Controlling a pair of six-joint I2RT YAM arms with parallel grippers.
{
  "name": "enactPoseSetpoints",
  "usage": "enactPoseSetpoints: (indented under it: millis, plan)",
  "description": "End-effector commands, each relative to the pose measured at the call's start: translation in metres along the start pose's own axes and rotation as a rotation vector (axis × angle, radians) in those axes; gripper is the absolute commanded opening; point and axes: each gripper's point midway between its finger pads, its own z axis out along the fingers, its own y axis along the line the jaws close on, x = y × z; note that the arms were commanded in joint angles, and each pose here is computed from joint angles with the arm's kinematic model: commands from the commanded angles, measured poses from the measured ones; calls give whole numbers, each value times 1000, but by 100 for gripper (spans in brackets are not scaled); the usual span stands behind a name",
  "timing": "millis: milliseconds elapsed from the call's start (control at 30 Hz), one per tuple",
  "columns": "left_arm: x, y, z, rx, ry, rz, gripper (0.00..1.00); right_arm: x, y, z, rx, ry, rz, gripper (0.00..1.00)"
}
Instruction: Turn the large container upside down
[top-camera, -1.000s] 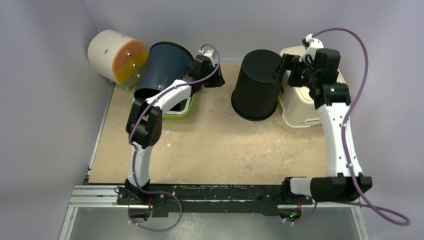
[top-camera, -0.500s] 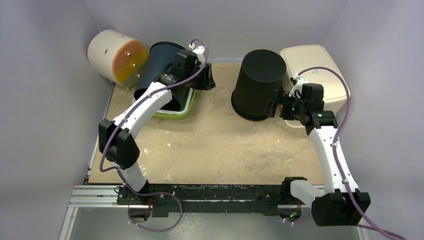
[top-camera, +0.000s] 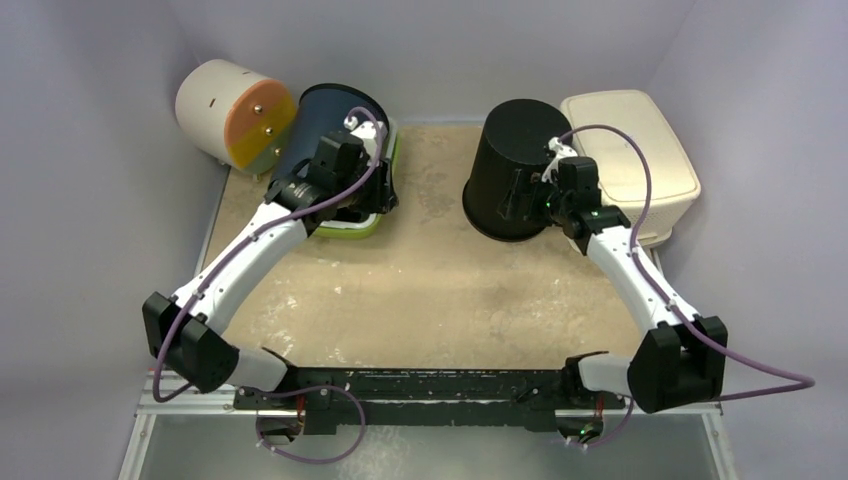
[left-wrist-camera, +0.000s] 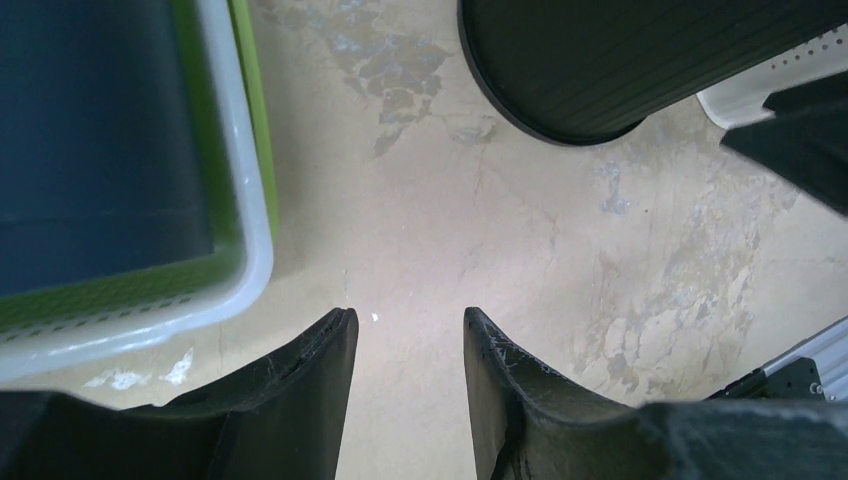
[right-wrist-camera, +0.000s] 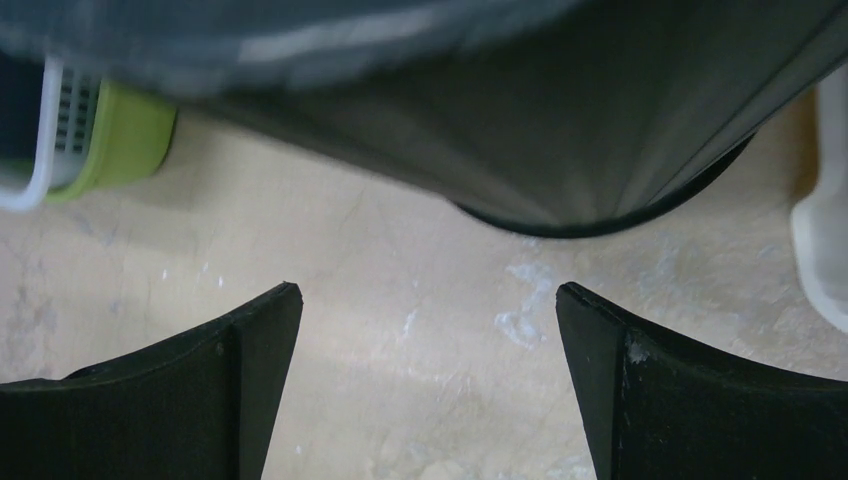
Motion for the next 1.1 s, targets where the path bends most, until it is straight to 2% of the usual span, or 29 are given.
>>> enactPoseSetpoints:
  millis: [0, 267, 467, 667, 967, 1067]
  plan:
    - [-7, 3, -23, -22, -74, -22, 43, -54, -14, 15, 91, -218, 72, 100]
    - [-1, 12, -45, -56, -112, -40, 44, -112, -13, 71, 105, -286, 56, 100]
    - [6, 20, -56, -92, -116, -41, 44, -169, -13, 94, 144, -372, 22, 100]
    - [9, 32, -66, -153, -136, -60, 48, -196, -16, 89, 191, -421, 8, 100]
    - [12, 43, -69, -218, -155, -132, 52, -192, -12, 64, 197, -388, -21, 100]
    - [16, 52, -67, -269, -168, -184, 57, -190, -8, 45, 187, -395, -33, 100]
